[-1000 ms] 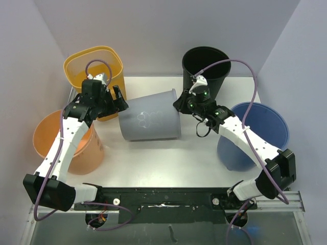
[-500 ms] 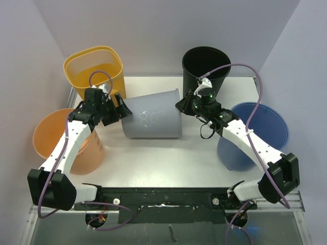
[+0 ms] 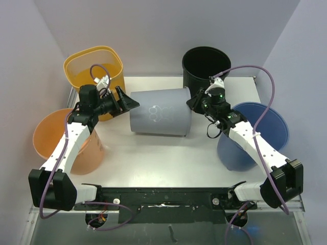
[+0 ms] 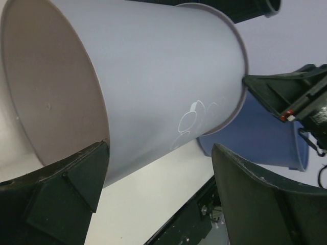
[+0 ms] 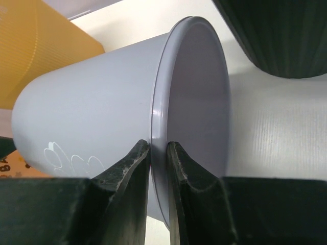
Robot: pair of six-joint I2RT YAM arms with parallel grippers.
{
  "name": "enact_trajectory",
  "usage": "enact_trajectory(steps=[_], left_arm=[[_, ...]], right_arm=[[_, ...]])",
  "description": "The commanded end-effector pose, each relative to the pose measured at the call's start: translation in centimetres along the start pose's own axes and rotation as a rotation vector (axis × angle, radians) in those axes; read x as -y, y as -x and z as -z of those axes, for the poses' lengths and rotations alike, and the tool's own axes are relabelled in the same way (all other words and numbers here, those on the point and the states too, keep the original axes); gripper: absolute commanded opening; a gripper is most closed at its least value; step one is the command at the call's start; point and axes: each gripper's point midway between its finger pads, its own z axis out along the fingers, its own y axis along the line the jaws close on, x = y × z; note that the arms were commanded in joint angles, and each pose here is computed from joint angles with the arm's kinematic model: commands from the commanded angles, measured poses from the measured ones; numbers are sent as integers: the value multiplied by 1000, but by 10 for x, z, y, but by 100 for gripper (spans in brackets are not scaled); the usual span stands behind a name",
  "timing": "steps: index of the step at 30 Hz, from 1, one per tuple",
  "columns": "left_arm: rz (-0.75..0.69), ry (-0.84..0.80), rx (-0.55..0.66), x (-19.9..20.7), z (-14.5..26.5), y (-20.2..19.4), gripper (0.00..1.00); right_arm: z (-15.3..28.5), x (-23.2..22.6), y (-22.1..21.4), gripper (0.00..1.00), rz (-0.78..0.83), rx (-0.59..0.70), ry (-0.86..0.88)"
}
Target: Turn the large container upside down
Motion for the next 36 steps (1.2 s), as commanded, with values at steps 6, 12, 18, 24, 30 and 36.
enact_trajectory(steps=[6, 12, 18, 24, 30, 36], left_arm=[[-104, -457, -6, 113, 37, 15, 81], [-65, -605, -4, 137, 45, 21, 81], [-69, -644, 10, 143, 46, 26, 80], [-73, -644, 5, 143, 45, 24, 80], [-79, -654, -10, 149, 38, 22, 80], [-79, -660, -38, 156, 30, 16, 80]], right_arm=[[2, -11, -28, 7, -66, -101, 63], [1, -6, -40, 7, -131, -118, 70], [-3, -5, -57, 11, -184, -149, 95], [-13, -16, -68, 16, -174, -181, 124], [-27, -34, -78, 24, -136, -217, 147], [-23, -42, -56, 63, -15, -185, 106]])
